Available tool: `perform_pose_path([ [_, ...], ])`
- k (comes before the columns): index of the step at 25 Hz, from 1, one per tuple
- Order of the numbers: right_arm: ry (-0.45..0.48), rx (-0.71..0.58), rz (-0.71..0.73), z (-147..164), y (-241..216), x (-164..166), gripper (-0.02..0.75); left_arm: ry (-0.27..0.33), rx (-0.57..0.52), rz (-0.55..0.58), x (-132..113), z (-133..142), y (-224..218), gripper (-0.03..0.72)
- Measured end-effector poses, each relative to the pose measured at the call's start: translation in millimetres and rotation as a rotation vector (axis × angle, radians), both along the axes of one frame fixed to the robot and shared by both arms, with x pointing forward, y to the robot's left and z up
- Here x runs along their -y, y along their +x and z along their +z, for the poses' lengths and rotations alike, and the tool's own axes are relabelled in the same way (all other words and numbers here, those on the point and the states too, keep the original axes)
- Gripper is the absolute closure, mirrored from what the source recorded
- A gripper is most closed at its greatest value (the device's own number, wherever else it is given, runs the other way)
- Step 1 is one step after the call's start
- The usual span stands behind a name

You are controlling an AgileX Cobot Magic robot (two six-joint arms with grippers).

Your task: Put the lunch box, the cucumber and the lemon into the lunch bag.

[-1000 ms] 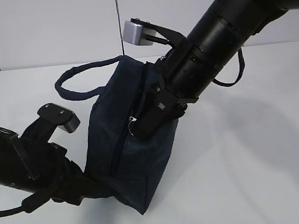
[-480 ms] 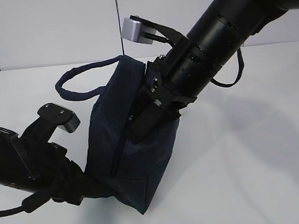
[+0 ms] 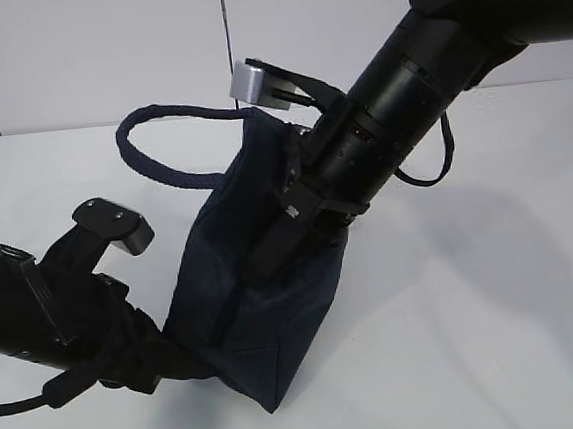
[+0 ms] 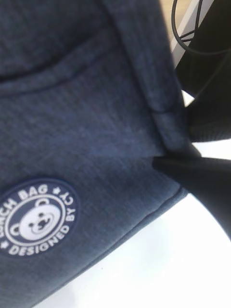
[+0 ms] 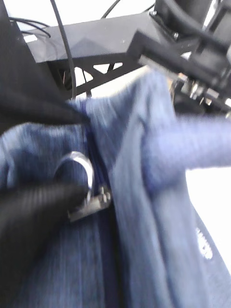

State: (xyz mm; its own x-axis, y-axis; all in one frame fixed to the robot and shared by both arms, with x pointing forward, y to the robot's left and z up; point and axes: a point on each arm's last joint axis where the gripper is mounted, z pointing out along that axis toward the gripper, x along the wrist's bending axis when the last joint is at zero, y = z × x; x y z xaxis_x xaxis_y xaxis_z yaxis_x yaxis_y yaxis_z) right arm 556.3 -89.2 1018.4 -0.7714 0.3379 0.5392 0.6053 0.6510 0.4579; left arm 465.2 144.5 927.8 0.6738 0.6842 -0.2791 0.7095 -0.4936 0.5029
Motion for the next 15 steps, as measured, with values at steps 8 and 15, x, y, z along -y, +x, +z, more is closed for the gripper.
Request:
perform_pose_path([
  [8, -0.029, -0.027, -0.006, -12, 3, 0, 0.589, 0.001, 0.001, -0.001, 0, 0, 0, 0.658],
  [15, -0.042, -0.024, -0.005, -13, 3, 1, 0.738, 0.001, 0.001, -0.001, 0, 0, 0, 0.657],
])
